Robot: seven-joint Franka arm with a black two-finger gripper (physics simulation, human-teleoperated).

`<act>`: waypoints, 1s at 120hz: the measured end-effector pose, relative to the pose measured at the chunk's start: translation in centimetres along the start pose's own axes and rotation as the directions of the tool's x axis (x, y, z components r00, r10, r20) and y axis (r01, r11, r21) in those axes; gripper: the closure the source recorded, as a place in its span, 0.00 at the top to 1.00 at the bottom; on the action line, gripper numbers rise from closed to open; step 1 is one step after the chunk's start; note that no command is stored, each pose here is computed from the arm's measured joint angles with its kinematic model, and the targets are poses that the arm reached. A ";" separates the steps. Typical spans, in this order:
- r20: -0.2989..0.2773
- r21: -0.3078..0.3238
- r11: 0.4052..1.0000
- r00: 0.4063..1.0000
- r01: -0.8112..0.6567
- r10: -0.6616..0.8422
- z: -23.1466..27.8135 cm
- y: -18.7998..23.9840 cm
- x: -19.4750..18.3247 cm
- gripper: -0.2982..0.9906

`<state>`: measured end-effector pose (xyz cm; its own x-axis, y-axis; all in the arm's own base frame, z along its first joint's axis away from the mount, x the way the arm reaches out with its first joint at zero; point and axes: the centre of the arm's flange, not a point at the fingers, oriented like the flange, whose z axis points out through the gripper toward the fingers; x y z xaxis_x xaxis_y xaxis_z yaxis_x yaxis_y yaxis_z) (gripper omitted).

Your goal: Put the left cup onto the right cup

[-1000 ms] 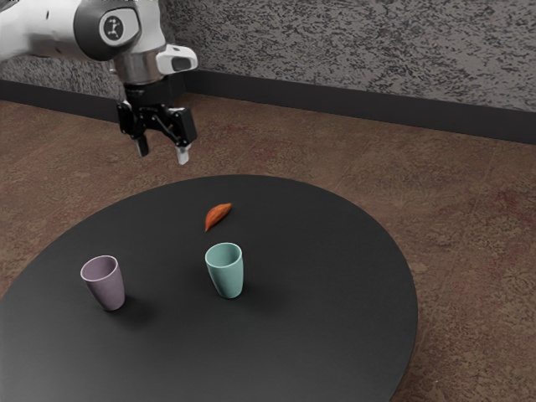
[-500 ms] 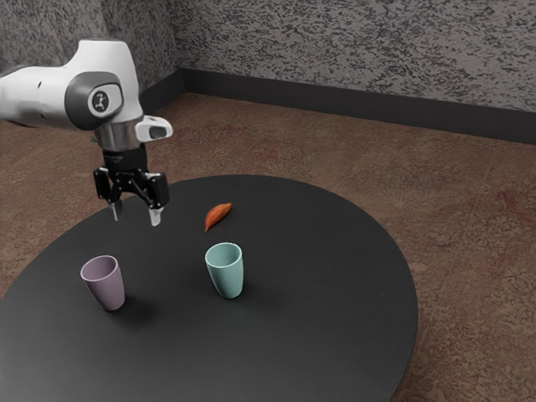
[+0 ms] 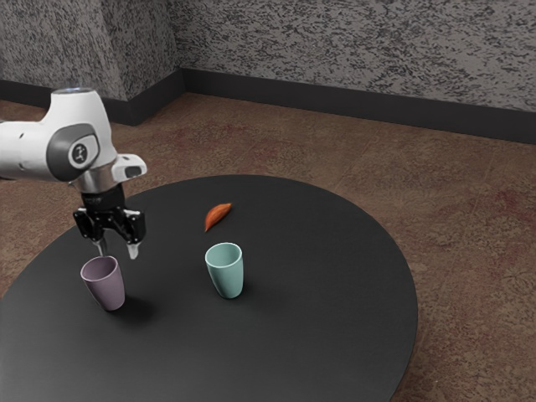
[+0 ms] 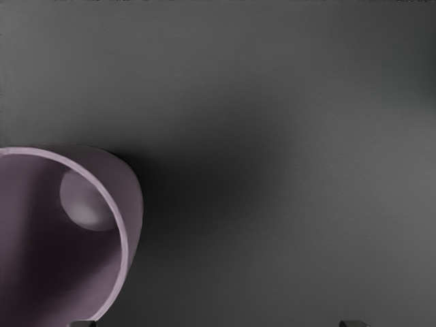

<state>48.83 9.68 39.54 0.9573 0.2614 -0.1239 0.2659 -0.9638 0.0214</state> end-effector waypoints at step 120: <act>-0.066 -0.005 0.999 0.997 0.045 -0.045 6.3 -3.5 2.6 0.22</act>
<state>49.67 13.39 32.87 0.9496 0.3076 -0.0595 0.3093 -0.9507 0.0212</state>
